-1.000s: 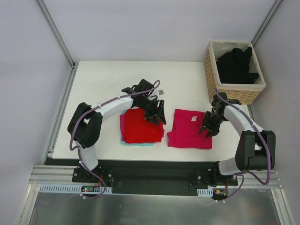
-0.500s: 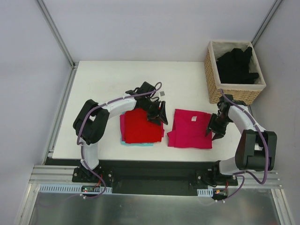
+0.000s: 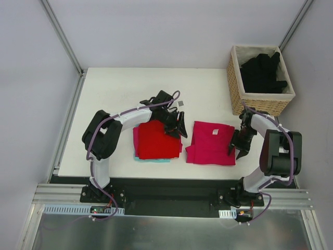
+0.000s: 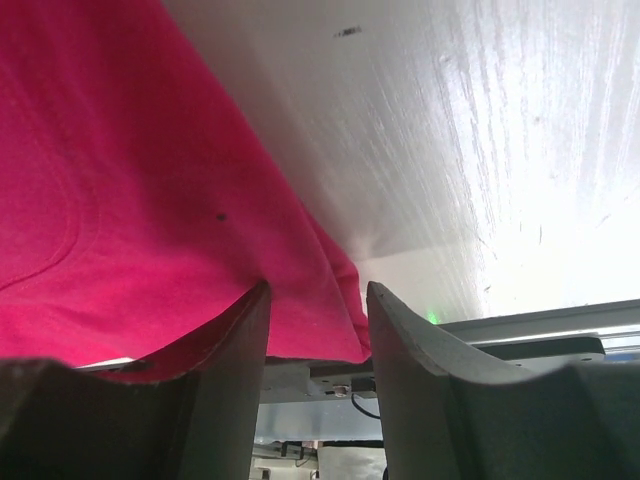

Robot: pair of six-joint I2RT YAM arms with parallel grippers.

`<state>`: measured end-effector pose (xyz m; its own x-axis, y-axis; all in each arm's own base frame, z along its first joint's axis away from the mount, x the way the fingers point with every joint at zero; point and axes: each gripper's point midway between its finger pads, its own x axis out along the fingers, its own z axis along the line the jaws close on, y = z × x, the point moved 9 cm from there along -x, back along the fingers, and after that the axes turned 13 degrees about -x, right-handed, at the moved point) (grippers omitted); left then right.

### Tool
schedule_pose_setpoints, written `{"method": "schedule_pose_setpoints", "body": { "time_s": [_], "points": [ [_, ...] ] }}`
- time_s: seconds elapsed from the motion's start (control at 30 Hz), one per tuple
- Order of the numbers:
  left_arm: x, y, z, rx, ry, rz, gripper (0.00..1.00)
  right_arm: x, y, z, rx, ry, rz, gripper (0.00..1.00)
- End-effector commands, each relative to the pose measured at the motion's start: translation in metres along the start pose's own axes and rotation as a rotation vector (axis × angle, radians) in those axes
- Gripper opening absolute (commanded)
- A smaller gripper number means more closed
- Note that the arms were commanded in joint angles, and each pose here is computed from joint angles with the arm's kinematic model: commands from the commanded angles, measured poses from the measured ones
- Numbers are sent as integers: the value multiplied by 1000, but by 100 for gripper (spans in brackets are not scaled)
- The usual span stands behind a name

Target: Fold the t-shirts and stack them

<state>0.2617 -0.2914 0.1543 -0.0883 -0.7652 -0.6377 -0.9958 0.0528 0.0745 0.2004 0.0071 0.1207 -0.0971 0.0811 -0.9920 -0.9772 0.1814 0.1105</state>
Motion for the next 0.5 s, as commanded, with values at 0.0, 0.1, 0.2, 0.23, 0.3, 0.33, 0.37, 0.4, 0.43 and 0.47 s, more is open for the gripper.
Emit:
{"method": "schedule_pose_setpoints", "body": {
  "time_s": [0.0,0.1,0.2,0.23,0.3,0.33,0.37,0.4,0.43,0.47],
  "points": [
    [-3,-6,-16,34,48,-15,50,-4,-11,-3,-6,6,-26,47],
    [-1,-8,-16,26,52,-11,50,-3,-16,-1,-9,-14,-24,47],
    [2,-10,-17,20,57,-2,50,-3,-22,2,-5,-47,-33,47],
    [5,-11,-14,11,51,1,50,-3,-24,3,-5,-53,-46,47],
    [8,-12,-15,7,54,7,50,-3,-25,5,-3,-72,-51,47],
    [12,-13,-13,0,51,16,50,-2,-26,5,-3,-79,-54,46],
    [14,-15,-13,-1,53,18,51,-2,-27,6,0,-80,-52,46],
    [17,-14,-14,0,53,28,51,0,-27,6,-1,-85,-42,45],
    [21,-15,-11,-8,48,36,51,1,-28,6,-1,-88,-41,45],
    [22,-15,-12,-4,48,36,51,1,-28,7,-1,-91,-42,45]
  ]
}}
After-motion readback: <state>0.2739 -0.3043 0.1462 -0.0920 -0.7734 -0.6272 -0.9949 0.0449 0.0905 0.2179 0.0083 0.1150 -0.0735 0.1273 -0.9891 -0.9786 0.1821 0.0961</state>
